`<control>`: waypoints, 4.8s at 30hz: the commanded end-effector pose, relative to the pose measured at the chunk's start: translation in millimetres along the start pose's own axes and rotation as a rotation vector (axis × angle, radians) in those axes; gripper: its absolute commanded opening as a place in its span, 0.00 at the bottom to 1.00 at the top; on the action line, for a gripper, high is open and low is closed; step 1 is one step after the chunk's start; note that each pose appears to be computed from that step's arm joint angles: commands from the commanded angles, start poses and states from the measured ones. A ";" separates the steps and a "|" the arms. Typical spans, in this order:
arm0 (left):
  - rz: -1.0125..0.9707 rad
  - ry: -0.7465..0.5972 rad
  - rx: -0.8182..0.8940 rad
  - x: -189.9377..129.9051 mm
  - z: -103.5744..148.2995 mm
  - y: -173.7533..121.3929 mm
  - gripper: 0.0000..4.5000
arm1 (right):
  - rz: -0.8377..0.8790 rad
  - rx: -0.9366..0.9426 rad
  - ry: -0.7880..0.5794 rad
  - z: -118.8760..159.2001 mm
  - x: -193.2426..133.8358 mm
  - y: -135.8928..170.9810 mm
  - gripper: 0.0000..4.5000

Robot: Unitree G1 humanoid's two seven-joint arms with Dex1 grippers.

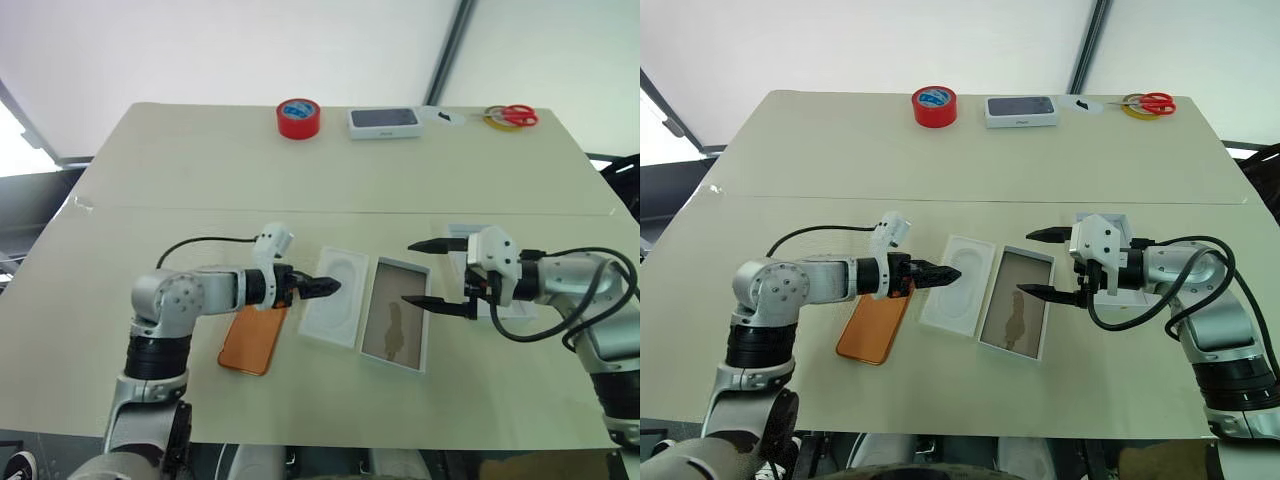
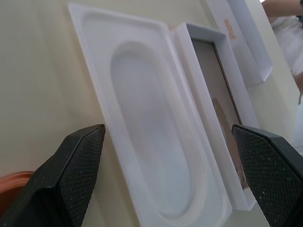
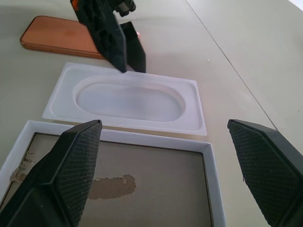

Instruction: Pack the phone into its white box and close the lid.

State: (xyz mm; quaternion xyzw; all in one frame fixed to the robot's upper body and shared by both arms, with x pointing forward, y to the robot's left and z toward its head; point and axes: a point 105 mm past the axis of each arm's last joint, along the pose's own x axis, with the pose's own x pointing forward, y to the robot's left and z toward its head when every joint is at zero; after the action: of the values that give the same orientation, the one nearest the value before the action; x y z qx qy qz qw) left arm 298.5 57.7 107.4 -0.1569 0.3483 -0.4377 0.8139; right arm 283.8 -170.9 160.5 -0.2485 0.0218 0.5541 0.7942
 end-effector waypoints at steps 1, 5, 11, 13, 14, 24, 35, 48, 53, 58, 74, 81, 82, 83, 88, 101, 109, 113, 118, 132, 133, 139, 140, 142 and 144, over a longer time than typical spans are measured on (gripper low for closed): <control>0.002 0.047 -0.018 9.5 -5.7 -0.7 1.00 | -0.011 -0.042 -0.029 9.6 2.6 -1.1 0.99; 0.016 0.051 -0.042 10.9 -7.8 3.5 1.00 | -0.017 -0.046 -0.030 10.0 2.4 -1.5 0.99; 0.002 0.028 -0.099 6.0 -11.0 7.8 0.73 | -0.022 -0.046 -0.025 9.7 0.3 -1.0 1.00; 0.003 0.026 -0.110 5.6 -12.5 9.0 0.51 | -0.024 -0.047 -0.026 9.7 0.3 -1.3 1.00; 0.007 0.020 -0.120 5.7 -12.8 10.3 0.38 | -0.025 -0.046 -0.026 9.5 0.4 -1.5 1.00; 0.004 -0.027 -0.155 2.0 -7.7 11.9 0.18 | -0.025 -0.045 -0.025 8.7 0.6 -2.5 1.00; -0.009 -0.041 -0.185 -0.1 -5.1 12.0 0.01 | -0.015 -0.044 -0.026 8.7 2.3 0.1 1.00; -0.049 -0.299 -0.255 -24.1 38.7 14.4 0.01 | 0.250 0.118 0.022 2.7 15.0 72.4 1.00; -0.015 -0.311 -0.174 -22.8 40.5 12.4 0.01 | 0.331 0.049 0.226 -35.4 11.8 97.0 1.00; -0.025 -0.313 -0.164 -21.4 39.6 10.1 0.01 | 0.296 0.048 0.225 -40.9 12.9 87.0 1.00; -0.057 -0.393 -0.159 -24.6 56.8 3.1 0.00 | 0.224 -0.068 0.200 -47.2 33.8 56.4 0.01; -0.073 -0.416 -0.190 -22.0 63.7 0.2 0.00 | 0.152 -0.099 0.144 -32.1 67.6 30.6 0.01; -0.071 -0.422 -0.199 -20.9 64.8 0.8 0.00 | 0.151 -0.097 0.152 -32.2 70.8 29.7 0.01; -0.069 -0.425 -0.201 -19.9 65.4 0.8 0.00 | 0.140 -0.104 0.160 -32.7 72.9 27.6 0.01; -0.058 -0.422 -0.209 -14.9 63.8 1.2 0.00 | 0.138 -0.028 0.107 -20.4 73.0 25.8 0.33; -0.028 -0.357 -0.270 13.1 40.0 -1.8 0.00 | -0.057 0.009 0.201 -34.5 -2.2 -17.3 0.77; -0.032 -0.350 -0.269 27.4 45.2 -6.8 0.00 | -0.102 -0.010 0.151 -27.8 6.2 -24.1 0.77; -0.010 -0.347 -0.248 30.3 47.1 -3.6 0.00 | -0.116 -0.016 0.149 -27.3 6.0 -25.4 0.77; -0.033 -0.332 -0.246 33.2 49.6 -7.3 0.45 | -0.120 -0.021 0.138 -23.6 7.2 -26.5 0.78; 0.085 -0.448 0.142 -23.5 65.1 -5.2 0.54 | -0.200 -0.059 -0.037 8.2 54.6 -43.4 0.50; 0.071 -0.488 0.188 -30.9 68.7 -7.6 0.54 | -0.204 -0.062 -0.035 7.6 58.7 -44.0 0.36; 0.191 -0.560 0.461 -78.8 65.1 12.9 0.54 | -0.146 -0.163 0.070 -10.0 83.8 -33.8 0.01; 0.208 -0.545 0.501 -84.5 60.0 16.5 0.54 | -0.131 -0.168 0.087 -13.1 86.6 -32.4 0.01; 0.236 -0.496 0.566 -95.1 46.3 24.2 0.54 | -0.085 -0.202 0.121 -18.0 92.3 -25.7 0.01; 0.220 -0.520 0.493 -106.9 41.6 28.5 0.54 | -0.043 -0.261 0.155 -23.1 95.8 -19.3 0.01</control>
State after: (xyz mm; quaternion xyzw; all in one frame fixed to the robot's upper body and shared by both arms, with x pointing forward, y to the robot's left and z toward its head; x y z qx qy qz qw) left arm 310.0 159.2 146.6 -0.0207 0.0700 -0.3497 0.9340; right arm 344.1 -107.9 109.5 -0.3622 0.0293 0.5074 0.7814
